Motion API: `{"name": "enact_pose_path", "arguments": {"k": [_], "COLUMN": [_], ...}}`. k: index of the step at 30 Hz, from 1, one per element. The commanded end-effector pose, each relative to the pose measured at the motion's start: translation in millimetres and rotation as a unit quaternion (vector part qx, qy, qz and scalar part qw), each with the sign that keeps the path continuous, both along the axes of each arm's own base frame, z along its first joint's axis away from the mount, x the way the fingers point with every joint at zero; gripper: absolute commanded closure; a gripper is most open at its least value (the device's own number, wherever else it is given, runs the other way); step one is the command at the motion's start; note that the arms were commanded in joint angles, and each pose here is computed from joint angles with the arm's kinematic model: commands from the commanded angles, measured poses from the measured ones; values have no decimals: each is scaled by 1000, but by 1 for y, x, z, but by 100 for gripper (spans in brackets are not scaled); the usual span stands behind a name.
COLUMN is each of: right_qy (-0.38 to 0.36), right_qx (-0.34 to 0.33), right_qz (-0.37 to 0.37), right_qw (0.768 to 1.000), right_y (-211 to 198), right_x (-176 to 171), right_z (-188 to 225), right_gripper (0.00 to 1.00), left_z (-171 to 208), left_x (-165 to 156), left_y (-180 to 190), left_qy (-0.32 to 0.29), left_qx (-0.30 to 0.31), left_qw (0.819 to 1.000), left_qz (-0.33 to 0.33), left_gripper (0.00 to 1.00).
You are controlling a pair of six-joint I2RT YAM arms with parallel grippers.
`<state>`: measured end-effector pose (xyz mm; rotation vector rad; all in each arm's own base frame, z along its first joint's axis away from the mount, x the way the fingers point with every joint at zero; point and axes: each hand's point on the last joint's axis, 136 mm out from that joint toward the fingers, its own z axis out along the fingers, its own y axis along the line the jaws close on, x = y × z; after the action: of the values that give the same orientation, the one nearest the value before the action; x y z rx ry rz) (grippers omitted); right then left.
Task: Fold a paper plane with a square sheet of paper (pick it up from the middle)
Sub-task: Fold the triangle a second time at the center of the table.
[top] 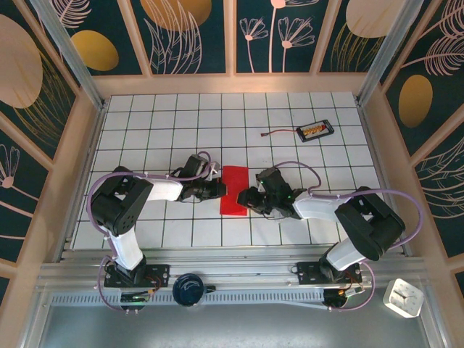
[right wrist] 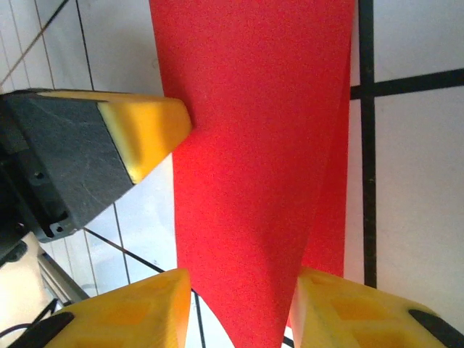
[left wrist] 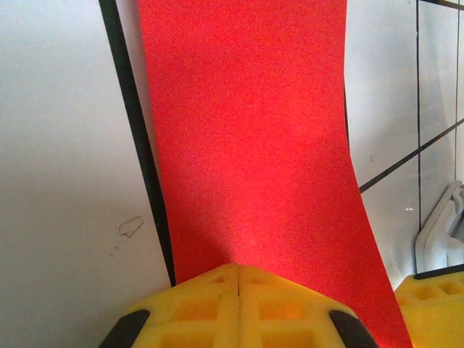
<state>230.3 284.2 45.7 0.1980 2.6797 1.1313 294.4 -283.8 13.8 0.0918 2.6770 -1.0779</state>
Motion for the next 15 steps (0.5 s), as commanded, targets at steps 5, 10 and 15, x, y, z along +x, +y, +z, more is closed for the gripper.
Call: {"name": "enact_pose_path", "arguments": {"k": [5, 10, 15], "right_qy": [4, 2, 2], "right_qx": [21, 31, 46], "right_qz": [-26, -37, -41], "right_qw": [999, 999, 998], "right_y": [2, 0, 0], "right_x": [15, 26, 38], "right_z": [-4, -5, -7], "right_gripper": [65, 71, 75], "left_z": [-25, -25, -26], "left_x": [-14, -14, -14], "left_y": [12, 11, 10], "left_qy": [32, 33, 34], "left_qx": [34, 33, 33], "left_qw": [999, 999, 999], "left_qz": [-6, -6, -8], "left_gripper": [99, 99, 99]}}
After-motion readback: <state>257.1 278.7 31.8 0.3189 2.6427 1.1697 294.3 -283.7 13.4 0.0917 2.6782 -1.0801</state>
